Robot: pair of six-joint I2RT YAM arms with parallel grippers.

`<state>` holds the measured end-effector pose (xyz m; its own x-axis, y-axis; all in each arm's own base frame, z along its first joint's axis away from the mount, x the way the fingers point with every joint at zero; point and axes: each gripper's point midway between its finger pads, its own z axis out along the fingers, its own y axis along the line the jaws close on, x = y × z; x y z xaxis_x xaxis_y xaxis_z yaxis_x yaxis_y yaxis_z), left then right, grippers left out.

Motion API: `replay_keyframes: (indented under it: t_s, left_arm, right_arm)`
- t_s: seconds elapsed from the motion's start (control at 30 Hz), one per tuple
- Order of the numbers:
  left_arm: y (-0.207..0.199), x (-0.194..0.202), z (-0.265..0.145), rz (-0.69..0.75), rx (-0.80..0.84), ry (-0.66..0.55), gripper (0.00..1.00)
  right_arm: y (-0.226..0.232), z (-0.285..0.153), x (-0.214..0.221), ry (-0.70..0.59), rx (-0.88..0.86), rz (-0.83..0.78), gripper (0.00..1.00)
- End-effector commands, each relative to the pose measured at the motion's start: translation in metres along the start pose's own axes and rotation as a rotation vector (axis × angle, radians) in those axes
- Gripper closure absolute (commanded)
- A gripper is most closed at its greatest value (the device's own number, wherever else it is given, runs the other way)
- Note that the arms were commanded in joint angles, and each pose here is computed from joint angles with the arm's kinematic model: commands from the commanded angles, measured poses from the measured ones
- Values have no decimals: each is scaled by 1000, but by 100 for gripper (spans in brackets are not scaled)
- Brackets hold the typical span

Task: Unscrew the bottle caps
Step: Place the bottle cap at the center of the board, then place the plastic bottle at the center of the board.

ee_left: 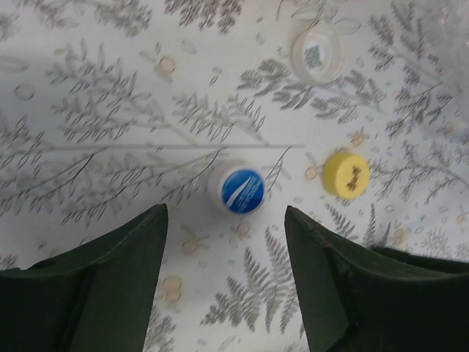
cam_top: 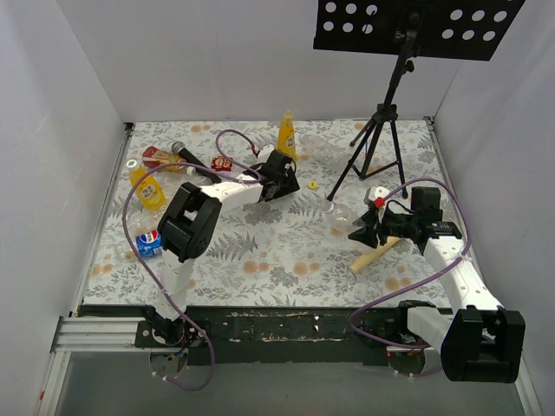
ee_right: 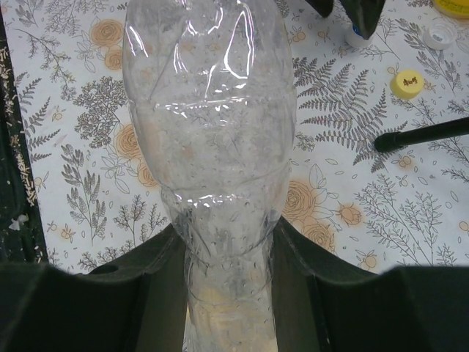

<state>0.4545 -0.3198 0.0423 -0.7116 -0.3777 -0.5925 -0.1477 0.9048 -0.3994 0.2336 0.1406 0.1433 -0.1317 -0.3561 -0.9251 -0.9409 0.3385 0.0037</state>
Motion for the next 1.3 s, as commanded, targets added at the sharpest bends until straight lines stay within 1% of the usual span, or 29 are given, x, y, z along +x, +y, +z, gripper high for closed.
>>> replay_keyframes:
  t_s: [0.0, 0.07, 0.13, 0.2, 0.27, 0.33, 0.4, 0.43, 0.5, 0.63, 0.73, 0.87, 0.93, 1.1, 1.27]
  left_arm:
    - [-10, -30, -62, 10, 88, -71, 32]
    - [-10, -26, -88, 63, 174, -65, 24]
    - [-23, -26, -127, 127, 339, -88, 16]
    - [-37, -22, -173, 206, 547, -116, 3]
    - [-50, -11, -223, 283, 784, -135, 2]
    - [-59, 0, -273, 314, 1025, -151, 2]
    - [-65, 15, -302, 325, 1180, -101, 2]
    - [-71, 16, -317, 319, 1256, -100, 2]
    - [-79, 22, -331, 298, 1331, -77, 2]
    - [-100, 25, -327, 280, 1309, -92, 2]
    - [-117, 30, -312, 272, 1244, -100, 2]
    - [-128, 36, -294, 268, 1163, -117, 2]
    - [-132, 38, -289, 265, 1149, -111, 4]
    - [-139, 42, -277, 282, 1112, -94, 16]
    - [-141, 44, -266, 301, 1079, -72, 35]
  right_arm:
    - [2, 0, -5, -27, -12, -12, 92]
    - [2, 0, -4, -27, -16, -7, 92]
    - [3, 1, -4, -29, -21, -3, 92]
    - [3, 2, -4, -33, -25, 4, 92]
    - [3, 2, -5, -38, -29, 8, 91]
    - [5, 3, -5, -46, -39, 20, 91]
    - [6, 4, -4, -49, -44, 28, 91]
    - [7, 4, -4, -52, -50, 35, 91]
    - [8, 5, -3, -55, -56, 43, 91]
    - [7, 5, -4, -56, -56, 48, 91]
    - [8, 5, -4, -60, -57, 51, 91]
    - [8, 5, -5, -63, -57, 53, 91]
    - [9, 5, -6, -65, -60, 52, 91]
    - [9, 5, -7, -68, -62, 52, 91]
    - [8, 5, -6, -66, -60, 54, 91]
